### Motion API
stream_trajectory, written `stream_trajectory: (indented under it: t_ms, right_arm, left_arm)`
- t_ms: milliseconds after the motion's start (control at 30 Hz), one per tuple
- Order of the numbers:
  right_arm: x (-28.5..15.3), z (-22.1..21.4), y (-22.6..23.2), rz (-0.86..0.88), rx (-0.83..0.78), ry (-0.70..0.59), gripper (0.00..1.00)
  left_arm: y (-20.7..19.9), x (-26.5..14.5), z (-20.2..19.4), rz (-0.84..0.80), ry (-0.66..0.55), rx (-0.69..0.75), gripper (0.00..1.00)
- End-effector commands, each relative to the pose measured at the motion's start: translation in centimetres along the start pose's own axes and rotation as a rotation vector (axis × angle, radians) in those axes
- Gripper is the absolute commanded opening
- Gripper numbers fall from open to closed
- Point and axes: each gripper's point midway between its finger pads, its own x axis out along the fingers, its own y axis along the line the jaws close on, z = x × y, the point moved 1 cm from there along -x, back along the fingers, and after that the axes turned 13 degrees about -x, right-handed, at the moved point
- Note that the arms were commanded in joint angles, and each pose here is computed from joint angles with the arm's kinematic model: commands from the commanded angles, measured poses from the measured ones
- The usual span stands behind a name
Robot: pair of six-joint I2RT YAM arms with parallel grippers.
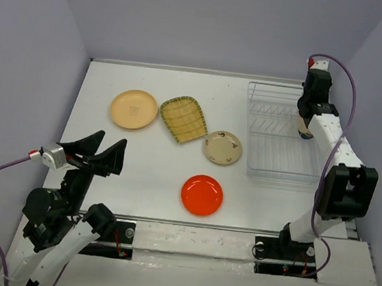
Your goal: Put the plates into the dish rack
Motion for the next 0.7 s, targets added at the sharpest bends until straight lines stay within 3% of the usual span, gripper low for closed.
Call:
stream_trajectory:
  t_ms: [0, 167, 200, 267, 400, 533, 667]
  right_arm:
    - [-1.3, 2.0, -2.6, -0.068, 0.141, -0.096, 0.07]
    - [-1.1, 0.7, -0.8, -0.021, 0.193, -0.069, 0.10]
    - [-1.1, 0.3, -0.5, -0.018, 0.200, -0.060, 0.14]
    - [-1.2, 0.4, -0.3, -0.009, 0.241, -0.061, 0.32]
    - [-2.1, 0.9, -0.4, 0.022, 0.312, -0.062, 0.67]
    - [-4.0, 2.2, -1.5, 0.062, 0.428, -0.091, 0.82]
    - [-7.9, 4.1, -0.6, 0.245, 0.539, -0.186, 0.84]
  left_arm:
    - [-1.1, -0.1, 1.8, -0.043, -0.059, -0.010, 0.99]
    - [-0.9, 0.2, 1.5, -0.029, -0.050, -0.020, 0.99]
    - [-0.8, 0.5, 0.9, -0.016, -0.027, -0.016, 0.99]
    - [-0.9, 1.1, -0.3, -0.013, 0.023, -0.025, 0.99]
    - [-0.6, 3.1, -5.7, 0.024, 0.253, -0.011, 0.99]
    - [-1.0, 3.9, -11.1, 0.007, 0.478, -0.025, 0.99]
    - [-1.8, 2.7, -17.1, -0.032, 0.721, -0.179, 0.99]
